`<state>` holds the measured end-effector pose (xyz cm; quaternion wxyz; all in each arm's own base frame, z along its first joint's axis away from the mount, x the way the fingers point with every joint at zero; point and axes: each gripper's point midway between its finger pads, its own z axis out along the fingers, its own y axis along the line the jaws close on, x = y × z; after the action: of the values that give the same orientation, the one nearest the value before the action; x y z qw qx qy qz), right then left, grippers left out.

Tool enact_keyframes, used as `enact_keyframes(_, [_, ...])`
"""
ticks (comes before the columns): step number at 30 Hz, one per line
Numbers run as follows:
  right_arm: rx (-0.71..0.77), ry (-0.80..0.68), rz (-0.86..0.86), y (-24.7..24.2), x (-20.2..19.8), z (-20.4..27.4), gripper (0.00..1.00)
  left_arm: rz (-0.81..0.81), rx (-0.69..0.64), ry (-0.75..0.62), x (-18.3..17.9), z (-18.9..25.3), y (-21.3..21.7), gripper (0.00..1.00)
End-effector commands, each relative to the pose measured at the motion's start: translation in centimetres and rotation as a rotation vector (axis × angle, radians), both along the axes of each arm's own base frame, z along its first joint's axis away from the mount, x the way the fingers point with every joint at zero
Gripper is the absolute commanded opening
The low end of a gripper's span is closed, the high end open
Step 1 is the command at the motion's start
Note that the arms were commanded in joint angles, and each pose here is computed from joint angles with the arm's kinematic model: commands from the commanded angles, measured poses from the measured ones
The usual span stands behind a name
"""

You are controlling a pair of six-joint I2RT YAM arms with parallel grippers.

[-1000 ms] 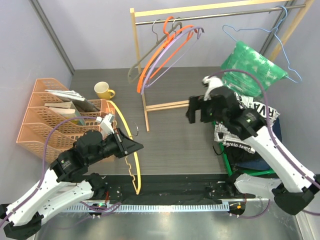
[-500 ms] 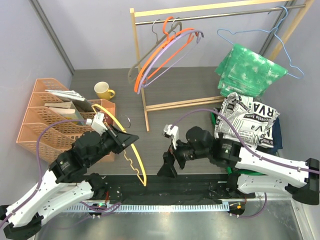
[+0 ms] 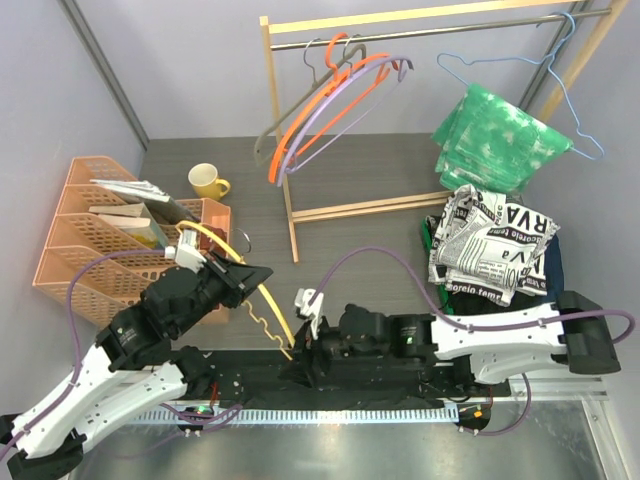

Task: Remove the trousers from the hanger
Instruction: Pass the hanger from the left arm to the right, then hang the hanger back to the clothesline with the right arm

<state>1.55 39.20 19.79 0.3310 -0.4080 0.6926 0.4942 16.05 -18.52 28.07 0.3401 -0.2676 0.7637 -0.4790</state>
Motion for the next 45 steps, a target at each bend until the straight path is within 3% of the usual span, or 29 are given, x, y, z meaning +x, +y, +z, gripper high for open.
enact_keyframes(1, [0.119, -0.131, -0.146, 3.4, 1.1, 4.0, 0.69, 0.043, -0.080, -0.036, 0.5, 1.8, 0.4, 0.00])
enact_keyframes(5, [0.083, -0.189, -0.256, 4.5, 1.4, 3.2, 0.56, 0.042, -0.107, -0.034, 0.3, 1.7, 0.4, 0.00])
enact_keyframes(9, [0.011, -0.235, -0.433, 4.1, 3.4, 2.5, 0.23, 0.028, -0.117, -0.028, -0.1, 1.4, 0.3, 0.00])
enact_keyframes(13, [-0.031, -0.233, -0.462, 3.6, 3.7, 1.7, 0.01, 0.013, -0.129, -0.039, -0.3, 1.6, 0.3, 0.00])
enact_keyframes(16, [-0.041, -0.214, -0.461, 2.7, 3.5, 1.8, 0.01, -0.002, -0.118, -0.048, -0.6, 1.3, 0.3, 0.04])
enact_keyframes(21, [-0.055, -0.130, -0.441, -0.4, 2.9, 2.4, 0.01, -0.044, -0.079, -0.061, -1.0, 0.8, 0.0, 0.49])
enact_keyframes(23, [-0.044, -0.071, -0.460, -1.6, 2.8, 2.7, 0.01, -0.080, -0.071, -0.075, -1.4, 0.9, -0.4, 0.62])
enact_keyframes(26, [-0.066, -0.025, -0.505, -4.5, 3.2, 2.5, 0.01, -0.146, -0.046, -0.119, -1.8, 1.4, -1.2, 0.71])
enact_keyframes(35, [-0.185, 0.112, -0.710, -12.0, 4.7, -0.8, 0.01, -0.289, 0.064, -0.289, -2.8, 3.5, -2.1, 0.80])
enact_keyframes(39, [-0.139, 0.101, -0.870, -14.3, 7.0, -0.3, 0.01, -0.335, 0.087, -0.341, -3.4, 4.4, -2.2, 0.80])
enact_keyframes(45, [0.048, 0.106, -1.122, -18.5, 10.6, 2.0, 0.01, -0.267, 0.197, -0.358, -2.9, 4.1, 0.0, 0.80])
